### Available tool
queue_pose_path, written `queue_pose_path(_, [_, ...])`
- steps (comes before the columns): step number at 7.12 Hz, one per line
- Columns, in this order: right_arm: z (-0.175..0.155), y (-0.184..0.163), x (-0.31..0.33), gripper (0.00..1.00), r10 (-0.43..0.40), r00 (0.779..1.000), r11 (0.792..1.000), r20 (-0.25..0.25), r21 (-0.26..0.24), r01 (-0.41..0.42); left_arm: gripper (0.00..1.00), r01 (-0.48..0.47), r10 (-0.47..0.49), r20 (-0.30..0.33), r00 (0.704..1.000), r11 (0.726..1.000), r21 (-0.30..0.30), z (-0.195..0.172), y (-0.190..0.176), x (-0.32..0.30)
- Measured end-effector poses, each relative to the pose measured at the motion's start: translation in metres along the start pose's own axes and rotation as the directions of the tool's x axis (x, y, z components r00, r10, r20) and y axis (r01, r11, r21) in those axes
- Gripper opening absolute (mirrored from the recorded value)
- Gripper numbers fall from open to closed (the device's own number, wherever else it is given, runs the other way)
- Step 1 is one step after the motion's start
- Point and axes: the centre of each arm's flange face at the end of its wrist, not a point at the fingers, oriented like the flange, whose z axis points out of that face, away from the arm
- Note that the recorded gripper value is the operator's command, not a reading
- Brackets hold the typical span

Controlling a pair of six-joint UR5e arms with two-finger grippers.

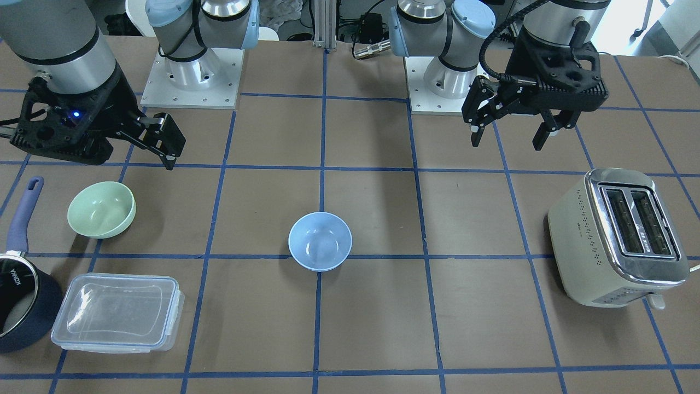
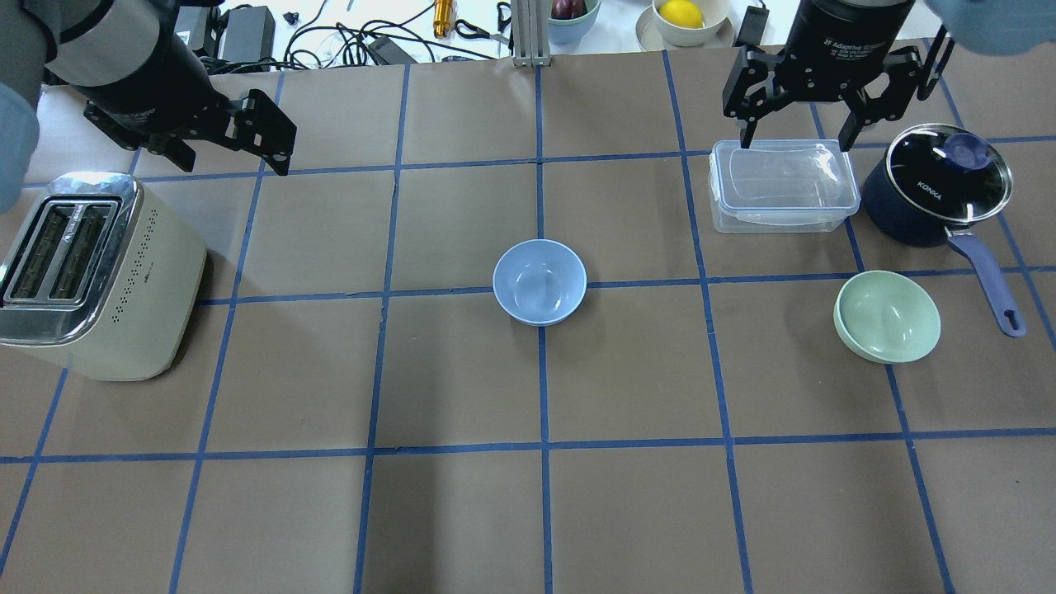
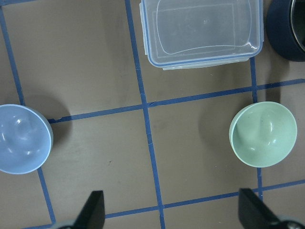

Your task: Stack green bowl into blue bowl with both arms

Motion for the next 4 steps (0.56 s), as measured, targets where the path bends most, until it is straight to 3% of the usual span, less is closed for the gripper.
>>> queue_pose_path(4, [-0.0010,-0.0010,-0.0001,1.00,0.002,1.000,1.000,0.002,0.010,-0.002,1.00,0.000,0.001,-0.004,1.000,1.000,0.004,0.0001,-0.0009,0.0006])
